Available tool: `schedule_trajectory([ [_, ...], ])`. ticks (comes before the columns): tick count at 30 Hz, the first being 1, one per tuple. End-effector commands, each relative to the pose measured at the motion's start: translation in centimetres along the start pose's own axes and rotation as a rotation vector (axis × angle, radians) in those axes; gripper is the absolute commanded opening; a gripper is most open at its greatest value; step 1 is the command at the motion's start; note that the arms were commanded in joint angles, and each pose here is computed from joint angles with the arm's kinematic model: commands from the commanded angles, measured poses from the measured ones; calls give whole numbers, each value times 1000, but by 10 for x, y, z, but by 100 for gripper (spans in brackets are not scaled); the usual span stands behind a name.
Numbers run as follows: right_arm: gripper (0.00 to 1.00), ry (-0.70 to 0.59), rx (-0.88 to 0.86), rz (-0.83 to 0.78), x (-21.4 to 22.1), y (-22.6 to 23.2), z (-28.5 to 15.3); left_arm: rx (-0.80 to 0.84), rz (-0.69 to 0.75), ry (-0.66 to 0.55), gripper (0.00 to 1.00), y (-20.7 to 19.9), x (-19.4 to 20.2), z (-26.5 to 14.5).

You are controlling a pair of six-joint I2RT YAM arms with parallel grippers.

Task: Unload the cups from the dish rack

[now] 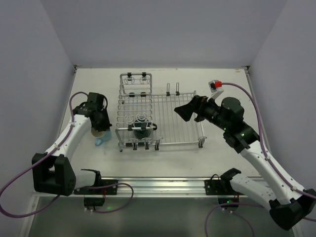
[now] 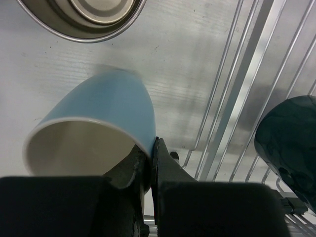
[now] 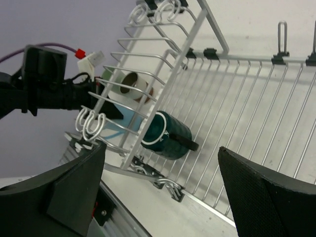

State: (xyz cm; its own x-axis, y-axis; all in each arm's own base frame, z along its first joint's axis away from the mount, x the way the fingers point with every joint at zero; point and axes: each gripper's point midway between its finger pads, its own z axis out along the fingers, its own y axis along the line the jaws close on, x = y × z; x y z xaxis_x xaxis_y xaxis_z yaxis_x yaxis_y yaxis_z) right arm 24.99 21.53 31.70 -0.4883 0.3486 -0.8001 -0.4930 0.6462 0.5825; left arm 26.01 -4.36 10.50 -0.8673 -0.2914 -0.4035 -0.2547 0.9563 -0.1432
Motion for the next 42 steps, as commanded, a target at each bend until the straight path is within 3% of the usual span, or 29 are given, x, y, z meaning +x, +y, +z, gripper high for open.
schedule_trajectory([
  [1,99,71,-25,-16,12,1,1,0,-10,-44,0,-3,-14,5],
  [13,99,249,-25,-112,59,-26,20,-4,-3,13,1,-4,-8,22],
  [20,99,317,-10,-310,73,-52,31,16,-7,18,15,-8,-7,25],
  [26,99,388,-30,-556,72,-70,44,27,-13,5,36,-10,-10,26],
  [33,99,371,-59,-771,57,-80,57,48,-32,-44,58,-15,-21,16],
  [36,99,415,-81,-856,64,-91,68,67,-57,-83,60,-18,-25,7],
  [38,91,447,-169,-893,75,-87,71,85,-74,-118,61,-19,-27,0],
  [42,92,450,-279,-964,94,-89,81,108,-113,-157,64,-19,-23,-10],
])
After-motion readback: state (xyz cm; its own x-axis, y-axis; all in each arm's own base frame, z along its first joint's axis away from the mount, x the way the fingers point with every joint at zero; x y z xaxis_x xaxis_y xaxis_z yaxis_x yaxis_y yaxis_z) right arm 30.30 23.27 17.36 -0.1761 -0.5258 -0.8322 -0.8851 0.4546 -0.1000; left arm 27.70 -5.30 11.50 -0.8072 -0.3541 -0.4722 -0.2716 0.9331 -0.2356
